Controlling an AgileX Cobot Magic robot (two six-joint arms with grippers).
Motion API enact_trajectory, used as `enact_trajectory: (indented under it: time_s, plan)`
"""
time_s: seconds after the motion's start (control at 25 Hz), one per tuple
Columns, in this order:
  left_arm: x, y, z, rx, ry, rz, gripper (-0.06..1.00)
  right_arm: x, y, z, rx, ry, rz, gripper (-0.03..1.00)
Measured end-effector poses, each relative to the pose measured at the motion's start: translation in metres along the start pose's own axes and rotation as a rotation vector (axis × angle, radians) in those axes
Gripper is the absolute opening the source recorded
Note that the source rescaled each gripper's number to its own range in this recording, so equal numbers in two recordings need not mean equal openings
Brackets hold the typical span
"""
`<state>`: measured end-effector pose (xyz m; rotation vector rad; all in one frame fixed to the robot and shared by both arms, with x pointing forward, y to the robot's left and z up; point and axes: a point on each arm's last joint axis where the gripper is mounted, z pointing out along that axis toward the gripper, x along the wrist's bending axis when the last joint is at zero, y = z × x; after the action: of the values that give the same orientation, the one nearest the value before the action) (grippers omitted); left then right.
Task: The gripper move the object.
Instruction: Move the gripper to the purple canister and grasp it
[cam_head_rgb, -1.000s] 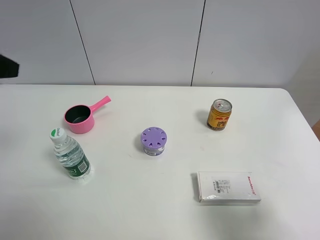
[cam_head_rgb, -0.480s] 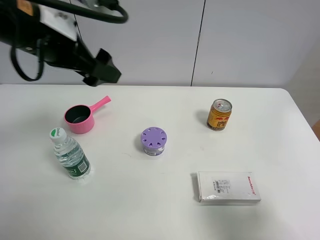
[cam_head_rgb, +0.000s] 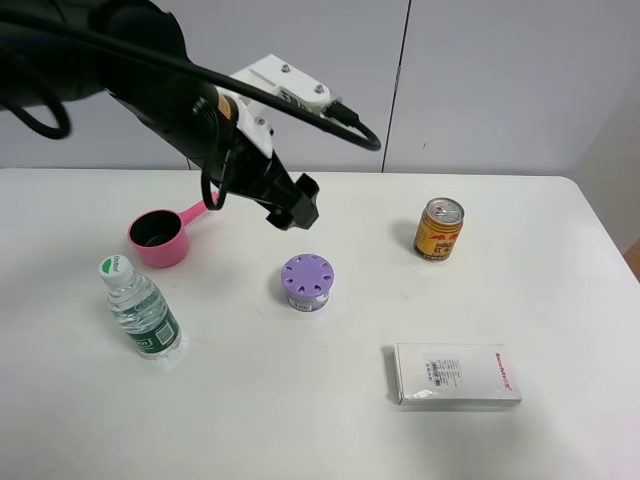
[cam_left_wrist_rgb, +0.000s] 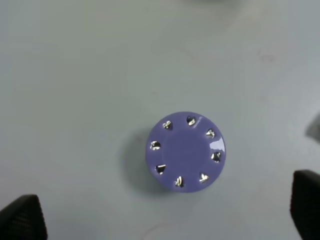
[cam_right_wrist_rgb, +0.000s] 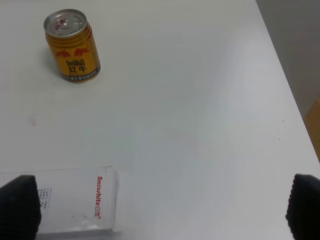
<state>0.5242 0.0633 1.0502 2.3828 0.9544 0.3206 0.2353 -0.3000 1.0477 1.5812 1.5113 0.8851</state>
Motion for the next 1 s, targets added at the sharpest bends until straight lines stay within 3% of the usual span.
enact_trajectory:
  time_s: [0.44,1.0]
  plan:
    - [-0.001,-0.013,0.073,0.082,-0.004,0.018,1.0,0.0,0.0,0.0,0.0,0.0,0.0,1.0]
    - [-0.016,-0.032,0.115,0.094,-0.016,0.05,1.0,0.0,0.0,0.0,0.0,0.0,0.0,1.0]
